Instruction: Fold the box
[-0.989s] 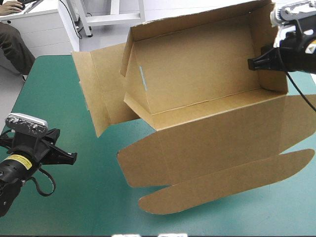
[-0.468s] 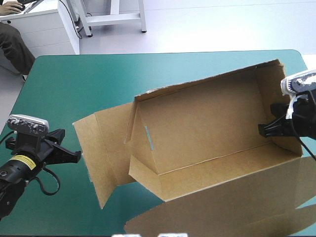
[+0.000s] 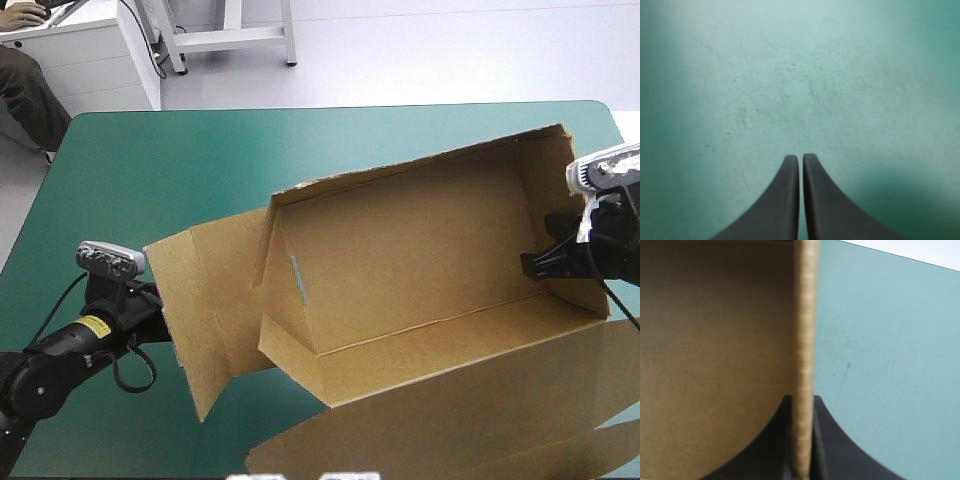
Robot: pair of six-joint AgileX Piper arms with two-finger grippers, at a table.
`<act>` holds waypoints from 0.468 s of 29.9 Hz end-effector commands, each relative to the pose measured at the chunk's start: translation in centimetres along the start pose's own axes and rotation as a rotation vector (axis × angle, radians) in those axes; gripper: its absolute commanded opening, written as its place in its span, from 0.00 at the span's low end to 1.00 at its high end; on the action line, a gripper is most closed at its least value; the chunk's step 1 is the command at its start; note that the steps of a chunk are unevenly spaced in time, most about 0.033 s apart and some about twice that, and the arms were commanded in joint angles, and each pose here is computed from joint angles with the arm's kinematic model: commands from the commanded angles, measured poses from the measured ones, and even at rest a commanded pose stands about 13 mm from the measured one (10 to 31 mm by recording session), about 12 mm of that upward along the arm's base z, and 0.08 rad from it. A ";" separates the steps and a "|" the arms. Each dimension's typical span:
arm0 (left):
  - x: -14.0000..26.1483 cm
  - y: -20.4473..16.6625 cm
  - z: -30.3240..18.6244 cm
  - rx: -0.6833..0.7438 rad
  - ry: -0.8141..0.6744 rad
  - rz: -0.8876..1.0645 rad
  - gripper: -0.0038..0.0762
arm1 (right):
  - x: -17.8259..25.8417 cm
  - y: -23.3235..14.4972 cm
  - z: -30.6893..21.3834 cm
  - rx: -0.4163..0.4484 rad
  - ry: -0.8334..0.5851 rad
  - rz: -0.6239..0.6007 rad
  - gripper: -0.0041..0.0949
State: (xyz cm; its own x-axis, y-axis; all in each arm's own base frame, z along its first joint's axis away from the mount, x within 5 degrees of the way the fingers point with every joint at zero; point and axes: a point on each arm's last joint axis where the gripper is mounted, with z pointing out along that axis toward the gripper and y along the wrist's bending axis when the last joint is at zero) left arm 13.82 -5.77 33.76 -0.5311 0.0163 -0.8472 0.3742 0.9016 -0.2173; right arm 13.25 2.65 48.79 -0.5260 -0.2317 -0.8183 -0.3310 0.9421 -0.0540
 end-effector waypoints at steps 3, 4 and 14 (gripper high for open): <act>-1.6 -1.1 1.5 0.155 -0.054 -0.087 0.07 | -0.7 0.3 -0.9 -0.015 -0.082 0.023 0.02; -1.6 -1.3 1.8 0.184 -0.049 -0.090 0.07 | -0.8 0.2 -0.9 -0.012 -0.095 0.023 0.02; -2.7 -4.0 1.8 0.536 -0.136 -0.094 0.49 | -1.7 -0.4 0.7 0.003 -0.111 0.027 0.02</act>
State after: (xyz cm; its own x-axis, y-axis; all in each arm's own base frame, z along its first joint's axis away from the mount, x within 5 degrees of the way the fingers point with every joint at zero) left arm 15.67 -9.62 33.85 -0.5470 -0.0611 -0.8349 0.6081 0.6564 -0.4464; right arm 14.14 2.53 48.82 -0.5077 -0.2299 -0.8303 -0.3142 0.9468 -0.0701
